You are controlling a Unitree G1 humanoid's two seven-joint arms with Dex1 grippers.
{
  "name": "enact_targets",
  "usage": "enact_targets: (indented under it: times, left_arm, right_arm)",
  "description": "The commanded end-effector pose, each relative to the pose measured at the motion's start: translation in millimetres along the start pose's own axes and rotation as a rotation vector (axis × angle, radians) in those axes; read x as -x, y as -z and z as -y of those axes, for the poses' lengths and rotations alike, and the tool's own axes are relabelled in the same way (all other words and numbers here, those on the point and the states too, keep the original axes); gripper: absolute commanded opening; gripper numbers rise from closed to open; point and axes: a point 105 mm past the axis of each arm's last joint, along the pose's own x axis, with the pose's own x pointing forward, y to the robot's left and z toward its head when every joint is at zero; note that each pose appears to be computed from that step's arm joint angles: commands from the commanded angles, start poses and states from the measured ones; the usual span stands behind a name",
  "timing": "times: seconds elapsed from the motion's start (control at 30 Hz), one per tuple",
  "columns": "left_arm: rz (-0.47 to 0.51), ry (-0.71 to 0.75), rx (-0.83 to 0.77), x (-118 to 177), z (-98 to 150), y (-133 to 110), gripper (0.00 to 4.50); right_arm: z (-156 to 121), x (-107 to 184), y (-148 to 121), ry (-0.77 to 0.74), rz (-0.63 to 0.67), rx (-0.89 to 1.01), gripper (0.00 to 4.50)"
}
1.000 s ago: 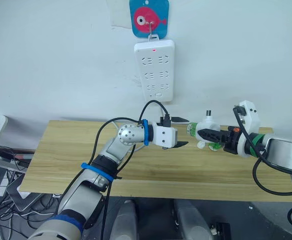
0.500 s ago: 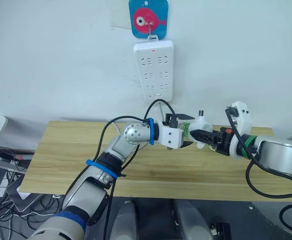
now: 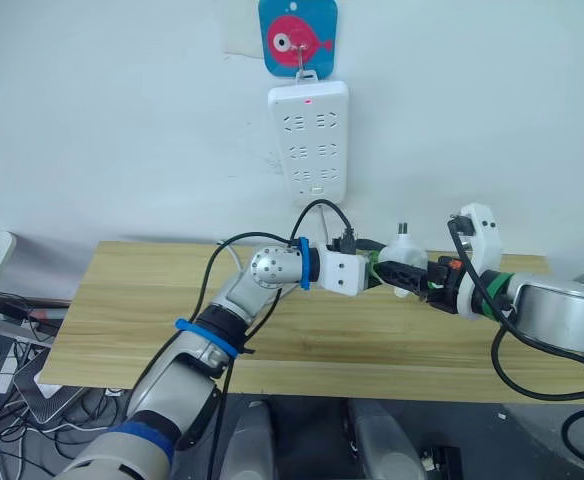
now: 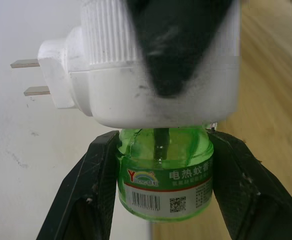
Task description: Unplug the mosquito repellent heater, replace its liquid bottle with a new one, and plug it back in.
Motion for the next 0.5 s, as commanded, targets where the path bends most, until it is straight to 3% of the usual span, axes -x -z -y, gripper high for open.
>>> enact_targets:
  times: [0.03, 0.27, 0.5]
  left_arm:
    - [0.092, -0.088, 0.091, 3, -14, -13, 2.27]
    - [0.224, -0.164, 0.347, 3, -14, -22, 2.27]
    - [0.304, -0.190, 0.538, 1, -14, -28, 2.27]
  right_arm:
    - [-11, 17, -6, 0.001, 0.112, 0.102, 4.46]
    - [-18, 27, -19, 0.051, 0.452, 0.134, 4.46]
    - [-16, 17, -22, 0.113, 0.561, 0.173, 4.46]
